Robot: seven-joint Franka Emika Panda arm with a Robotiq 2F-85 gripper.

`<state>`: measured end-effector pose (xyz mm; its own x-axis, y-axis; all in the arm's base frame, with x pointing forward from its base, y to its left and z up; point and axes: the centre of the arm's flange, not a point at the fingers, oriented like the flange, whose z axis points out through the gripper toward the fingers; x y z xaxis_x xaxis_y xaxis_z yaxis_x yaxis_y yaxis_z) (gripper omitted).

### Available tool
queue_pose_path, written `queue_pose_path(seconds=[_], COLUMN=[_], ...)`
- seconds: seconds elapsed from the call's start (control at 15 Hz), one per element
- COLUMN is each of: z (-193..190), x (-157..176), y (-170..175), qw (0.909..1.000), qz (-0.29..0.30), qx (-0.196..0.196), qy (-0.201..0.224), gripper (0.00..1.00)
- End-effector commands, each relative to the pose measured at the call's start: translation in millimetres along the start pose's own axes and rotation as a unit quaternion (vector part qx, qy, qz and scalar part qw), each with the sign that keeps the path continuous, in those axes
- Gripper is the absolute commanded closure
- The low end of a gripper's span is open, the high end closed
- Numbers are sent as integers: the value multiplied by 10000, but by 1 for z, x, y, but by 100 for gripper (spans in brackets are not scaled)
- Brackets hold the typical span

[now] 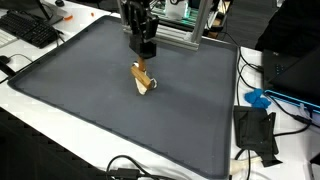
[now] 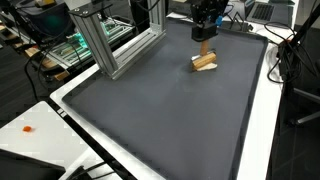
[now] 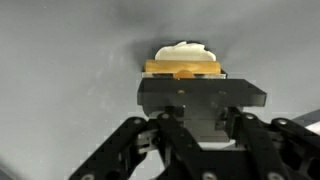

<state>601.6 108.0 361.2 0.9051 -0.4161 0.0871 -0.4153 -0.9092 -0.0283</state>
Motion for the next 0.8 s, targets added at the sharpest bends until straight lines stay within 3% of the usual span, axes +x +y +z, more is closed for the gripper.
queue_pose_path(seconds=[0.0,0.73], z=[18,22], x=[-17,-28], y=[5,6], qw=[9985,9942], qz=[-158,-800], qx=[-234,-237], qy=[-460,-685], gripper=[77,77])
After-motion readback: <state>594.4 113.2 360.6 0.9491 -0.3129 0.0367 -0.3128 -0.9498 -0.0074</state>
